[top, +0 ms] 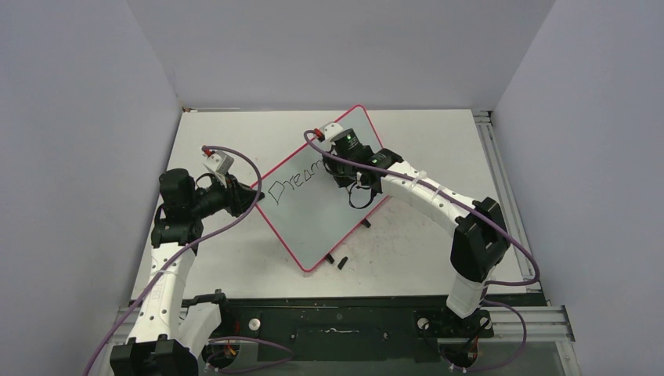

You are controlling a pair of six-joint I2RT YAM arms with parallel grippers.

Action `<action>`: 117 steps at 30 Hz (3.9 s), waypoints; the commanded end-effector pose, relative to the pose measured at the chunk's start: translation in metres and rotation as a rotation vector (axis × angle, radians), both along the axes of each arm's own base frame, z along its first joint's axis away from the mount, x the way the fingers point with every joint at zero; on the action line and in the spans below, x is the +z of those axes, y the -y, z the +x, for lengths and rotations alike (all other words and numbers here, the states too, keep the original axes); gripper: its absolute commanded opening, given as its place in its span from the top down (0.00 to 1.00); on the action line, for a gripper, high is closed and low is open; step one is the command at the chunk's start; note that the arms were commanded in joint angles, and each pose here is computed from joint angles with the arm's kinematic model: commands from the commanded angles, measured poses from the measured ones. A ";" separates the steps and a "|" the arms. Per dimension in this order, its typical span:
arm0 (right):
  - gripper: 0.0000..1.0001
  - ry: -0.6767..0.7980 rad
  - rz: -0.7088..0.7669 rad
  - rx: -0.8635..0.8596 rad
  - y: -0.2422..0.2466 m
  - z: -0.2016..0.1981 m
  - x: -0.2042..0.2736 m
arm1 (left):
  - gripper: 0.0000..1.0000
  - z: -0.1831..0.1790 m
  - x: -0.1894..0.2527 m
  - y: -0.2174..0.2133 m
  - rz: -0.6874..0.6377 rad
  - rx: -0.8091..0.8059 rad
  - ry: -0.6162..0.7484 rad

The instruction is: Write a sentence on the whiteboard

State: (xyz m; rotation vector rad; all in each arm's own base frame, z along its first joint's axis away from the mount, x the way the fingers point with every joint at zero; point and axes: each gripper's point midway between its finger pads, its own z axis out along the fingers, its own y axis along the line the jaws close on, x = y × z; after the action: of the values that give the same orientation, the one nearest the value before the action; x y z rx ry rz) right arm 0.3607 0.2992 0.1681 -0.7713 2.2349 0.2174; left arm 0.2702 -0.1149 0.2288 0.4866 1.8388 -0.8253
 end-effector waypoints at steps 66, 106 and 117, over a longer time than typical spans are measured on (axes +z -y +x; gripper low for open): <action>0.95 0.034 0.010 0.024 0.009 -0.033 0.008 | 1.00 -0.002 -0.002 -0.001 0.104 -0.013 0.099; 0.95 0.201 0.134 -0.104 0.069 -0.052 0.066 | 0.78 -0.044 -0.010 0.012 -0.063 0.060 -0.119; 0.95 0.198 0.134 -0.105 0.070 -0.053 0.065 | 0.57 -0.044 -0.010 0.008 -0.050 0.090 -0.099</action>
State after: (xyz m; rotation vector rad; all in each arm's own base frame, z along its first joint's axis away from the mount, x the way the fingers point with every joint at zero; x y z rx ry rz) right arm 0.3040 0.2332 0.2147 -0.6343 2.0979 0.2154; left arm 0.2263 -0.1232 0.2117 0.3108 1.9459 -0.8679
